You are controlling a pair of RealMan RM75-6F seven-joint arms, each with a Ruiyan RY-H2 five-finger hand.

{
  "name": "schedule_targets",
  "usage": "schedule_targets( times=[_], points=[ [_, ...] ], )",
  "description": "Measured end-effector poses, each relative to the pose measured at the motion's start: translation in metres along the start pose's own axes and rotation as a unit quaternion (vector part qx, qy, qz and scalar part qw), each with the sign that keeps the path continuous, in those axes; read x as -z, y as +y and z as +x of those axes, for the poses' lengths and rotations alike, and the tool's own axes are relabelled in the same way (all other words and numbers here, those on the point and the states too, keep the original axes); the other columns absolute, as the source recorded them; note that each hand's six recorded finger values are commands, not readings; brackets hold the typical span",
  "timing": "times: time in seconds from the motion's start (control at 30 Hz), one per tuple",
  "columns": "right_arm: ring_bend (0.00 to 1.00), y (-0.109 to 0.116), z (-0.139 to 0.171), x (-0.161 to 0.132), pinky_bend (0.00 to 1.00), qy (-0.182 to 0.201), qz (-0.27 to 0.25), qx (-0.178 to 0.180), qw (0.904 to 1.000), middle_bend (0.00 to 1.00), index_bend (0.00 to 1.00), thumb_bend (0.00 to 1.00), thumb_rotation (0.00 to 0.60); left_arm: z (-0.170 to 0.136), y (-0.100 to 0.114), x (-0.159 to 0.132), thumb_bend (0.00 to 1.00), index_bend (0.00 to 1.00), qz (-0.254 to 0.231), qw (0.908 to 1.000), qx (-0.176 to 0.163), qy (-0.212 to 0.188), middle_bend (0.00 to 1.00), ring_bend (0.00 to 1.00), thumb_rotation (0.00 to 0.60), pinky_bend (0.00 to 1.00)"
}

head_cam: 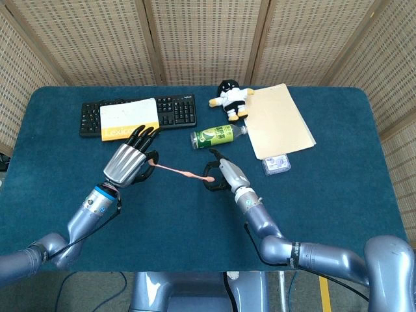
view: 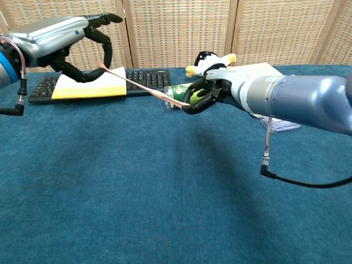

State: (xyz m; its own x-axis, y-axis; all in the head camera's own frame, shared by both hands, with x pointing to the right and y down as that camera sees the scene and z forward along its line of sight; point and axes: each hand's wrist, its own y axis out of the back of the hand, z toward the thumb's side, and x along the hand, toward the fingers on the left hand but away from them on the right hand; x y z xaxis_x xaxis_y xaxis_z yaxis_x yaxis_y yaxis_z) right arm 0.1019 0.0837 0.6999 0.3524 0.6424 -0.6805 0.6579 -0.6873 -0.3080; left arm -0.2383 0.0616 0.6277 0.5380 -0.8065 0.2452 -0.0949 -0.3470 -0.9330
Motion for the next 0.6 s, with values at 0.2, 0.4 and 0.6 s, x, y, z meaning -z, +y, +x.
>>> schedule_targets(
  times=[0.2, 0.4, 0.6],
  points=[
    [0.00, 0.014, 0.005, 0.015, 0.00, -0.012, -0.002, 0.014, 0.9998, 0.10, 0.81, 0.79, 0.600, -0.007, 0.016, 0.019, 0.50, 0.83, 0.010, 0.9997, -0.013, 0.019, 0.00, 0.00, 0.600, 0.00],
    [0.00, 0.031, 0.010, 0.028, 0.00, -0.022, -0.013, 0.031, 0.9992, 0.10, 0.81, 0.79, 0.600, -0.019, 0.038, 0.046, 0.50, 0.83, 0.018, 0.9983, -0.030, 0.047, 0.00, 0.00, 0.600, 0.00],
    [0.00, 0.050, 0.016, 0.041, 0.00, -0.033, -0.022, 0.048, 0.9980, 0.10, 0.81, 0.79, 0.600, -0.032, 0.062, 0.077, 0.50, 0.83, 0.032, 0.9952, -0.047, 0.080, 0.00, 0.00, 0.600, 0.00]
  ],
)
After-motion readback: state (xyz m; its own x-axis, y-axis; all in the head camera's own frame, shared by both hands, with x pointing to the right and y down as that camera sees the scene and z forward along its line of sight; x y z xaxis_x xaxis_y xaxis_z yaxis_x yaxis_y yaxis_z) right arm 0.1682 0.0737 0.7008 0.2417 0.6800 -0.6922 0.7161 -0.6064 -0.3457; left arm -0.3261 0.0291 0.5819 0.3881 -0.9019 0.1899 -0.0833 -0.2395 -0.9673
